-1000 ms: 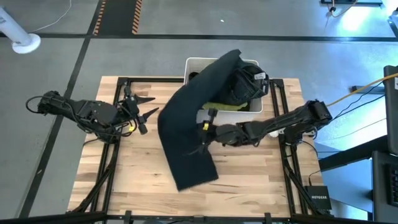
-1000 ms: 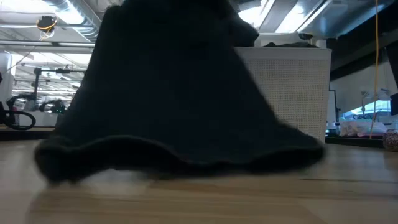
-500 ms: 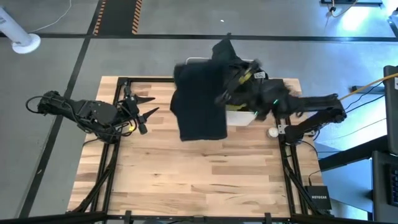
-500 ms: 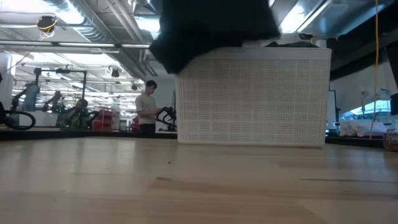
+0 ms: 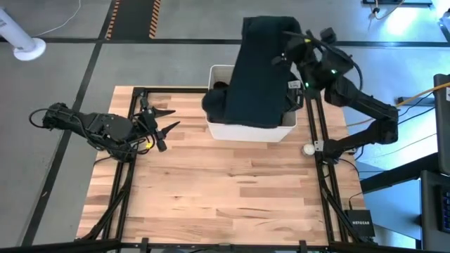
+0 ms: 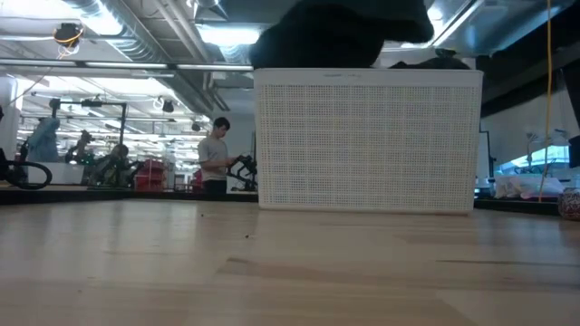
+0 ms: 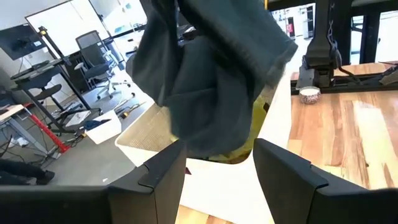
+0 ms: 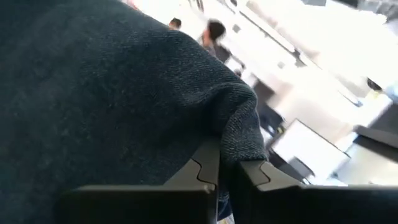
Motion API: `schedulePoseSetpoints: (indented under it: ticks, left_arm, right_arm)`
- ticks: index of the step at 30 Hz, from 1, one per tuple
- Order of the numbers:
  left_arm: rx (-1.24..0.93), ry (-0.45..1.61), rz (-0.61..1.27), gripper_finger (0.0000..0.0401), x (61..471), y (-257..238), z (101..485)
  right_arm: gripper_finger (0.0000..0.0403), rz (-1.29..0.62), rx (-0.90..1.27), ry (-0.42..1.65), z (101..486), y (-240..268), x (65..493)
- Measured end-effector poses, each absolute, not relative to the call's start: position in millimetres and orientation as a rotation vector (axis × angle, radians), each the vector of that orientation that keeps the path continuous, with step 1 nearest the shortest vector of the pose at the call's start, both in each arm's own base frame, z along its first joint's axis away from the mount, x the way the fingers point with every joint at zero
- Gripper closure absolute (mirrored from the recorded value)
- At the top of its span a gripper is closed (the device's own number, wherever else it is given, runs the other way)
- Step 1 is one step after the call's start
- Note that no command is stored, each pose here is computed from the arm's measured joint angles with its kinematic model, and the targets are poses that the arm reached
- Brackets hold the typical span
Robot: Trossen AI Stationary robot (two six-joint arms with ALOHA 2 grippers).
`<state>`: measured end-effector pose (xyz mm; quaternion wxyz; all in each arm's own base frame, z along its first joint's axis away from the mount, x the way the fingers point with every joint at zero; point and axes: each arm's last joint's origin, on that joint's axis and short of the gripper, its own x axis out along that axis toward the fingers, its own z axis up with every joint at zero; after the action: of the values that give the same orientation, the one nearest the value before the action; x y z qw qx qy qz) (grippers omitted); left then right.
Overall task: Sort clothes
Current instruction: Put the black pants into the white laundry organizer
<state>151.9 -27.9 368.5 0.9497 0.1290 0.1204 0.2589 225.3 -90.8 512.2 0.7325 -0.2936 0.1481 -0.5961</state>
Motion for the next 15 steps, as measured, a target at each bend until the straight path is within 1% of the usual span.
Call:
schedulePoseSetpoints:
  ticks: [4, 8, 11, 15]
  left_arm:
    - [0.273, 0.248, 0.525, 0.0219, 151.9, -28.0, 368.5]
    - [0.273, 0.248, 0.525, 0.0219, 151.9, -27.9, 368.5]
    - [0.267, 0.246, 0.526, 0.0219, 151.9, -27.9, 368.5]
    - [0.257, 0.243, 0.527, 0.0219, 151.9, -27.9, 368.5]
  right_arm:
    - [0.0389, -1.317, -0.610, 0.453, 494.0, -111.4, 224.8]
    - [0.0385, -1.240, -0.519, 0.550, 471.9, -124.4, 224.6]
    - [0.0385, -1.123, -0.410, 0.613, 452.9, -129.9, 228.3]
    - [0.0386, -0.954, -0.297, 0.703, 427.7, -133.8, 244.5]
